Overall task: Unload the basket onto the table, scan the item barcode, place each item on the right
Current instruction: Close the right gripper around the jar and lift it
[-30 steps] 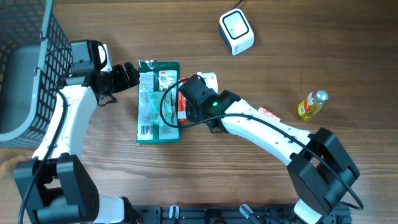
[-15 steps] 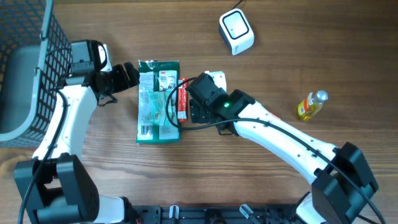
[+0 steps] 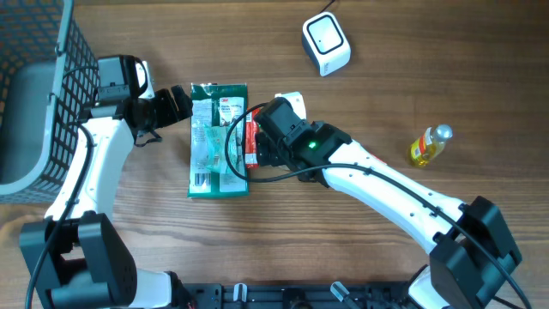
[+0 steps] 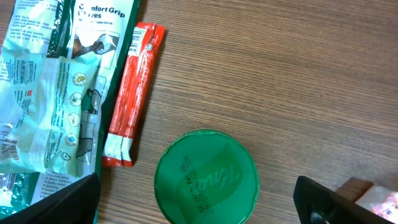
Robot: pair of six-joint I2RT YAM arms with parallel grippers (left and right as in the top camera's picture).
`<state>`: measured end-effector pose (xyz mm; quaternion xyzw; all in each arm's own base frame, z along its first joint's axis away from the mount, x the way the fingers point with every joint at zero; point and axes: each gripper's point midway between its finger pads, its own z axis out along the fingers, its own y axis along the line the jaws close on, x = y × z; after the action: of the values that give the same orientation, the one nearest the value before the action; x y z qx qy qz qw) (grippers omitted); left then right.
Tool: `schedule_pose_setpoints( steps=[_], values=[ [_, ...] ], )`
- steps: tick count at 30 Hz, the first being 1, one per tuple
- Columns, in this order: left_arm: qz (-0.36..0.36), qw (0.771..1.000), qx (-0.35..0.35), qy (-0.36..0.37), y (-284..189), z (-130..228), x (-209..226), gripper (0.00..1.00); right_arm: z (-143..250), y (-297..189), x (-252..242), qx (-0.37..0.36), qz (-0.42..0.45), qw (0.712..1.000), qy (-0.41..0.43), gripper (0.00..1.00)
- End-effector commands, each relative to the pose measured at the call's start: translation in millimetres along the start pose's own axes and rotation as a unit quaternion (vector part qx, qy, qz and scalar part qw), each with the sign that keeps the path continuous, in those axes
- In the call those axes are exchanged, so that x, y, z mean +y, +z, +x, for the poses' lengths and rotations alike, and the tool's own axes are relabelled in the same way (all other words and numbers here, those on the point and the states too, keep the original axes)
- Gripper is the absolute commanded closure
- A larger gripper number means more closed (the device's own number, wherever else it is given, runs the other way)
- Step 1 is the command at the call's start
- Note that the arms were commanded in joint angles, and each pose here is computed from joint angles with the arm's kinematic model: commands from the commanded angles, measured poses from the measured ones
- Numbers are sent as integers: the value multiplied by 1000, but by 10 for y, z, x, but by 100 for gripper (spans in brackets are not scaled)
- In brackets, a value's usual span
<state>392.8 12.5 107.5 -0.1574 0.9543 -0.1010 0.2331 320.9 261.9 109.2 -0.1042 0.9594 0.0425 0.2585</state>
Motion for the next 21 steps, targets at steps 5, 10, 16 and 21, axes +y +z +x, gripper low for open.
schedule_pose_setpoints(
  steps=[5, 10, 16, 21],
  values=[
    [-2, 1000, -15, 3, -66, -90, 13, 0, 157, 339, -75, 30, 32, 999, -25, 0],
    [-2, 1000, -15, 3, -66, -89, 13, 0, 238, 441, -88, 45, 39, 998, -30, 0],
    [-2, 1000, -15, 3, -66, -90, 13, 0, 257, 439, -99, 49, 41, 997, -31, 22],
    [-2, 1000, -15, 3, -66, -89, 13, 0, 265, 378, -171, 53, 50, 997, 10, 25]
  ],
)
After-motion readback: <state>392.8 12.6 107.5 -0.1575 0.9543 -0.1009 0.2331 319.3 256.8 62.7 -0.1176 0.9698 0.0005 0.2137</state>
